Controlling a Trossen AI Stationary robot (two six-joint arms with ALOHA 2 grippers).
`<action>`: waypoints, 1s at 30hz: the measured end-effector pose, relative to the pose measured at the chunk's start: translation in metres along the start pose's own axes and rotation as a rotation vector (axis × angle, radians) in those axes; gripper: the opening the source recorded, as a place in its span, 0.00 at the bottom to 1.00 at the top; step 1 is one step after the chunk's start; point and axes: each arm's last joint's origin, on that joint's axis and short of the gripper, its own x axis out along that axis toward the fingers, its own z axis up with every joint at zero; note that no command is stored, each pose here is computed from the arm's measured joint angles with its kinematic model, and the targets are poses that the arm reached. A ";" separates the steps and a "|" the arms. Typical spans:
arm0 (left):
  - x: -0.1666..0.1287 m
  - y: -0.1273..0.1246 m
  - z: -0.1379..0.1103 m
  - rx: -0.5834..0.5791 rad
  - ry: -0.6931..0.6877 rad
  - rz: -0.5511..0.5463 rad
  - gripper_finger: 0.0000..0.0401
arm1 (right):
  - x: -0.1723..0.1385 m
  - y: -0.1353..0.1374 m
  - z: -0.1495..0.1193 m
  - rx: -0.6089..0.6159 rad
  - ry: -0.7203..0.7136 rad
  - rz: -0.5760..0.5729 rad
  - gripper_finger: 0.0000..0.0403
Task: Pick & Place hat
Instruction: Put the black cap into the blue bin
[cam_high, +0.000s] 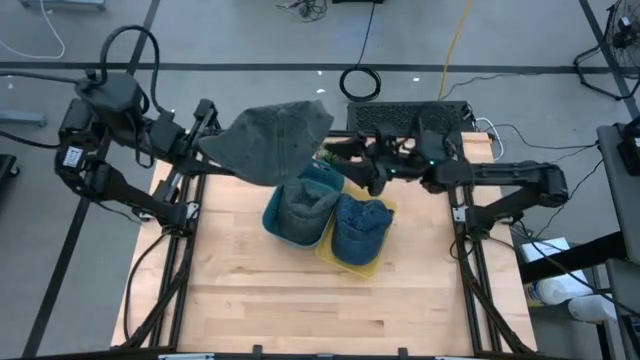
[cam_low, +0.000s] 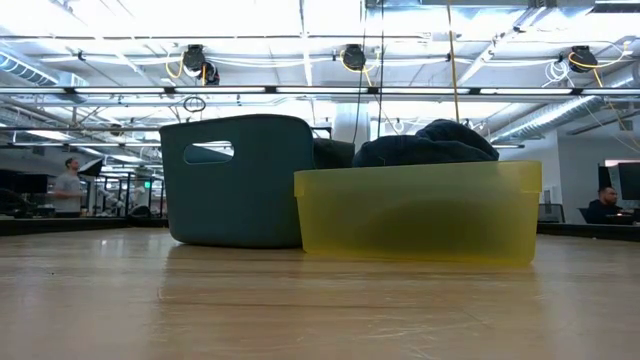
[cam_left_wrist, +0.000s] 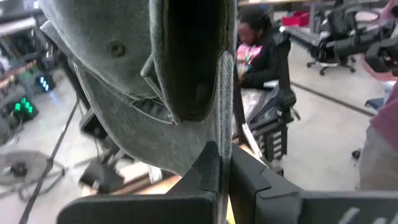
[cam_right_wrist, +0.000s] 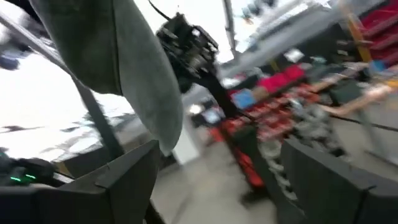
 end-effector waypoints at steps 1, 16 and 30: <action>0.002 0.001 0.001 0.008 -0.014 -0.001 0.03 | 0.005 -0.001 0.001 0.009 -0.011 0.034 0.81; 0.023 0.005 -0.013 -0.057 0.011 0.003 0.03 | 0.051 0.012 0.013 0.000 0.030 0.264 0.74; 0.022 0.009 -0.011 -0.064 -0.012 0.040 0.03 | 0.052 0.023 0.004 -0.111 0.051 0.327 0.07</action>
